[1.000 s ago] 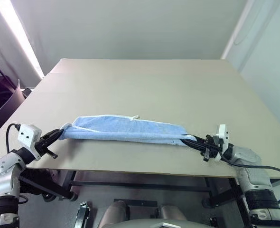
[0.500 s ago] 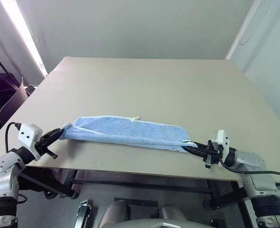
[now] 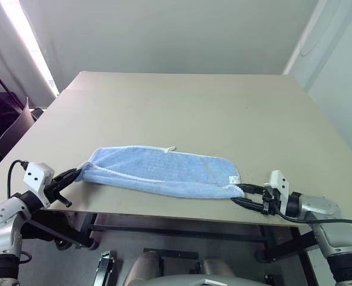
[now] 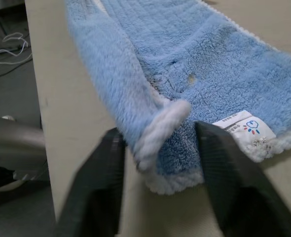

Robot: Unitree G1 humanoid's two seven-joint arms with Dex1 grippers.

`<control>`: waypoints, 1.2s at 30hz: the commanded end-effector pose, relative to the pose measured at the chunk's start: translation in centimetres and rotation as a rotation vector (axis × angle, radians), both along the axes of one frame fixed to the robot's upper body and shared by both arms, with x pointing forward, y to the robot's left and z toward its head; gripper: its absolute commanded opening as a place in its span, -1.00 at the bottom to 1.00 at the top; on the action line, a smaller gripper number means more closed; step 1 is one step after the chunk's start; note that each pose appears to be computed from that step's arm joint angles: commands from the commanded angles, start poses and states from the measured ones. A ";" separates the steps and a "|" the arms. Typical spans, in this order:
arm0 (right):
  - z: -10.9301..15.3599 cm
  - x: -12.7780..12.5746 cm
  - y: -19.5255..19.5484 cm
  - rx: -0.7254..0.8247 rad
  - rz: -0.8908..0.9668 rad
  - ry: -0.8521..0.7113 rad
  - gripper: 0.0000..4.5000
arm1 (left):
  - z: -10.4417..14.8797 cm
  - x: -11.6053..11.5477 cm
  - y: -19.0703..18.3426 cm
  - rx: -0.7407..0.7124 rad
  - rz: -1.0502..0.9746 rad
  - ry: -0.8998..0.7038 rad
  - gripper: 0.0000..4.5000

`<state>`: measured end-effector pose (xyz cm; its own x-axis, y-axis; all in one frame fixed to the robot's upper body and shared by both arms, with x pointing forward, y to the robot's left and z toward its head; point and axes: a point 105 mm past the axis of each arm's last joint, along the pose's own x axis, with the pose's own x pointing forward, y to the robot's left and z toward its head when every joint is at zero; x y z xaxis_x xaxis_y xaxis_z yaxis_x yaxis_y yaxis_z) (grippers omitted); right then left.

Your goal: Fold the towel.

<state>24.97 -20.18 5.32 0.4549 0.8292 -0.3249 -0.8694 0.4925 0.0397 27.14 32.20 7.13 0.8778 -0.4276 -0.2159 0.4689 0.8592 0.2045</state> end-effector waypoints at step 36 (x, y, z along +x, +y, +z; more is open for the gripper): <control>1.5 1.0 2.1 -0.140 0.054 0.094 0.55 | 0.2 0.4 -0.4 0.058 0.011 -0.035 -1.00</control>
<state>25.92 -18.64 5.39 0.3749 0.7825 -0.4971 -0.8669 0.4859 0.1112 27.23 31.76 6.35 0.8836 -0.4039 -0.2368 0.4551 0.8599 0.2313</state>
